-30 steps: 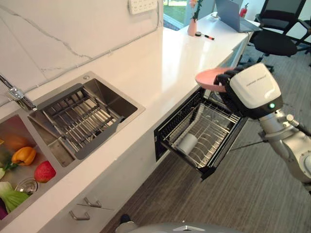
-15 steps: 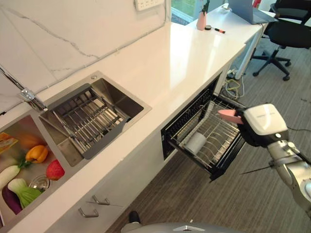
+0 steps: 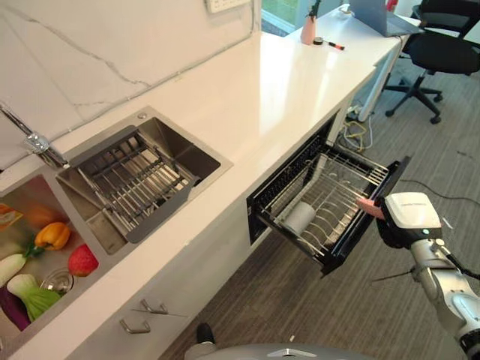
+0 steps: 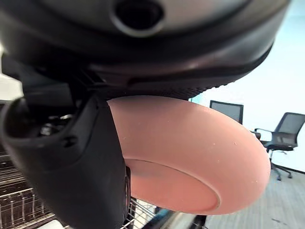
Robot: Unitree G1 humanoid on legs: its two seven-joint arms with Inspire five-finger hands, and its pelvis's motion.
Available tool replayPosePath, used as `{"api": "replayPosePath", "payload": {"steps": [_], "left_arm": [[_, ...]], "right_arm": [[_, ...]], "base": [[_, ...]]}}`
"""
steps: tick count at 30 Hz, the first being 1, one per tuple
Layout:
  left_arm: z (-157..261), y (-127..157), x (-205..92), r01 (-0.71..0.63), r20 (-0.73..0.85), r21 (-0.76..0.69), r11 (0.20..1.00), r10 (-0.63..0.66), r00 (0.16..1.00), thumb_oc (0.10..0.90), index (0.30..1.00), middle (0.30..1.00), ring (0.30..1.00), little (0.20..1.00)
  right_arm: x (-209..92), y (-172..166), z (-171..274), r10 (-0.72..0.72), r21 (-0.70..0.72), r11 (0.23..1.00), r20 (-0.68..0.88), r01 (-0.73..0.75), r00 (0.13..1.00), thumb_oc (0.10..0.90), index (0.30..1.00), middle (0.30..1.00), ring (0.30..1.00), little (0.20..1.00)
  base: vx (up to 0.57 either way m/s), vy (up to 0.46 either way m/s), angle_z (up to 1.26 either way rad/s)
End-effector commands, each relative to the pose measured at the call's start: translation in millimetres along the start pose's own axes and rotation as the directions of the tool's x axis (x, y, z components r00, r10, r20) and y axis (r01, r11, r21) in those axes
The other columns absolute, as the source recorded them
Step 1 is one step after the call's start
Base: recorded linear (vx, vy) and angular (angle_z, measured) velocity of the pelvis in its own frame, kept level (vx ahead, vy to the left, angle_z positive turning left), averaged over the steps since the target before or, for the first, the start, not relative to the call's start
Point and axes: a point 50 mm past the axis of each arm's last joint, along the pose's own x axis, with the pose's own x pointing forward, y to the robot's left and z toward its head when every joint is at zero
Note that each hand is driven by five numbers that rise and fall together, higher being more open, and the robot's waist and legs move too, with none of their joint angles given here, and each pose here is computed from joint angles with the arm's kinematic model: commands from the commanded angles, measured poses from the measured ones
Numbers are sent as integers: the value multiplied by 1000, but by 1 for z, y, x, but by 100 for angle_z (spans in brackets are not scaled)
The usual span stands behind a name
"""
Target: Place the dishes in the dishwasher.
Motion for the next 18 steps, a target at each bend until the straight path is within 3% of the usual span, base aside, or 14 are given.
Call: {"api": "replayPosePath", "payload": {"steps": [1, 14, 18], "left_arm": [[52, -13, 2, 48, 151, -11, 999, -46, 988, 800, 900, 900, 900, 900], [55, 0, 3, 14, 168, 4, 1000, -14, 986, 800, 900, 900, 900, 900], [63, 4, 2, 1, 197, 20, 1000, -5, 980, 800, 900, 900, 900, 900]], "right_arm": [[39, -51, -4, -182, -24, 983, 41, 183, 982, 400, 300, 300, 300, 300], [66, -31, -23, -83, 2, 997, -104, 83, 991, 400, 300, 300, 300, 300], [74, -27, -34, -25, -85, 996, -147, 13, 989, 400, 300, 300, 300, 300]], "base": [[-2, 17, 21], [-42, 1, 31], [-60, -4, 18]]}}
